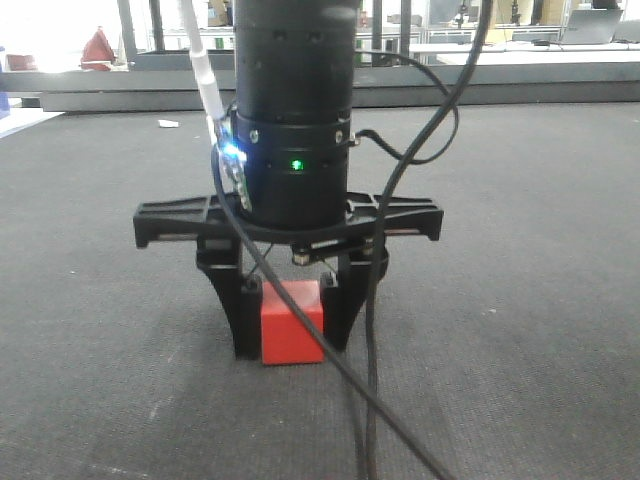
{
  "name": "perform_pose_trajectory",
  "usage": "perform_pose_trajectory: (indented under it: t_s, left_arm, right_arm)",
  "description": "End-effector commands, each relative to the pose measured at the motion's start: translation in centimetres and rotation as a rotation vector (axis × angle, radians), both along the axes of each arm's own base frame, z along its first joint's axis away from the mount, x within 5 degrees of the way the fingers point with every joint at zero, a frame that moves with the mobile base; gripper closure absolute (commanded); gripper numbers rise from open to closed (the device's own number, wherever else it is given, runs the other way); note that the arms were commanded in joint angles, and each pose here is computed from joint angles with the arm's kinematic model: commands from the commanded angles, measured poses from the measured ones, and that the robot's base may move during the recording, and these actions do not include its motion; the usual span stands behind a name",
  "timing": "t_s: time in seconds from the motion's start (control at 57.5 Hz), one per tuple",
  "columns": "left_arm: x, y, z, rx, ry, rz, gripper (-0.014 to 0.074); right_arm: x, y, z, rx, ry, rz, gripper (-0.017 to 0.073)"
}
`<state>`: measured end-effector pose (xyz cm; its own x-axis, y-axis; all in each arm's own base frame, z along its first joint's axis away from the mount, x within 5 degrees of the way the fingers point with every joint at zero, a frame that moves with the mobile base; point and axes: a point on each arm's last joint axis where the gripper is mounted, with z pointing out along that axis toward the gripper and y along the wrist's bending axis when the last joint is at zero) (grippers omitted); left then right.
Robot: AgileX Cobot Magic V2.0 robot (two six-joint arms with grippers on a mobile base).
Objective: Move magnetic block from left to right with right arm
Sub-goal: 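Close the right gripper on the red cube and lift it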
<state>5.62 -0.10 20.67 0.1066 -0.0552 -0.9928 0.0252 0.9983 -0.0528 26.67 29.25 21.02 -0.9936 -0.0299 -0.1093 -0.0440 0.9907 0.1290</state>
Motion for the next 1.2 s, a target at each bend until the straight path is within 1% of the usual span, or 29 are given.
perform_pose_trajectory:
  t_s: [0.0,0.122,0.226,0.244,0.261,0.365,0.487,0.644,0.696,0.852,0.922,0.992,1.079,1.183]
  left_arm:
    - [-0.2,0.1,0.6,-0.007,-0.089,0.010,0.0720]
    - [-0.2,0.1,0.6,-0.007,-0.089,0.010,0.0720]
    - [-0.2,0.1,0.6,-0.007,-0.089,0.010,0.0720]
    - [-0.2,0.1,0.6,-0.007,-0.089,0.010,0.0720]
    - [-0.2,0.1,0.6,-0.007,-0.089,0.010,0.0720]
    - [-0.2,0.1,0.6,-0.007,-0.089,0.010,0.0720]
    - [-0.2,0.1,0.6,-0.007,-0.089,0.010,0.0720]
    - [-0.2,0.1,0.6,-0.007,-0.089,0.010,0.0720]
    - [-0.2,0.1,0.6,-0.007,-0.089,0.010,0.0720]
    - [-0.2,0.1,0.6,-0.007,-0.089,0.010,0.0720]
    - [-0.2,0.1,0.6,-0.007,-0.089,0.010,0.0720]
    - [-0.2,0.1,0.6,-0.007,-0.089,0.010,0.0720]
    - [-0.2,0.1,0.6,-0.007,-0.089,0.010,0.0720]
    - [-0.2,0.1,0.6,-0.007,-0.089,0.010,0.0720]
  right_arm:
    - [-0.4,-0.3,4.6,0.099,-0.088,0.003,0.0319]
    - [-0.9,-1.1,6.3,0.100,-0.120,0.034,0.0319]
    - [-1.1,-2.4,7.9,0.088,-0.168,0.074,0.0319]
    - [-1.3,-3.8,8.5,0.083,-0.196,0.084,0.0319]
    - [-1.3,-4.2,8.4,0.078,-0.200,0.089,0.0319]
    - [-1.7,-6.8,8.9,0.093,-0.247,0.093,0.0319]
    - [-2.6,-9.6,8.6,0.112,-0.314,0.121,0.0319]
    - [-3.9,-13.9,8.4,0.157,-0.384,0.082,0.0319]
    - [-4.3,-15.4,8.2,0.163,-0.404,0.076,0.0319]
    - [-5.3,-19.0,7.8,0.158,-0.502,0.104,0.0319]
    - [-5.8,-20.5,7.8,0.144,-0.553,0.108,0.0319]
    - [-6.3,-22.0,7.7,0.123,-0.601,0.085,0.0319]
    - [-7.0,-23.7,7.5,0.110,-0.658,0.023,0.0319]
    - [-8.0,-25.0,7.4,0.105,-0.741,-0.032,0.0319]
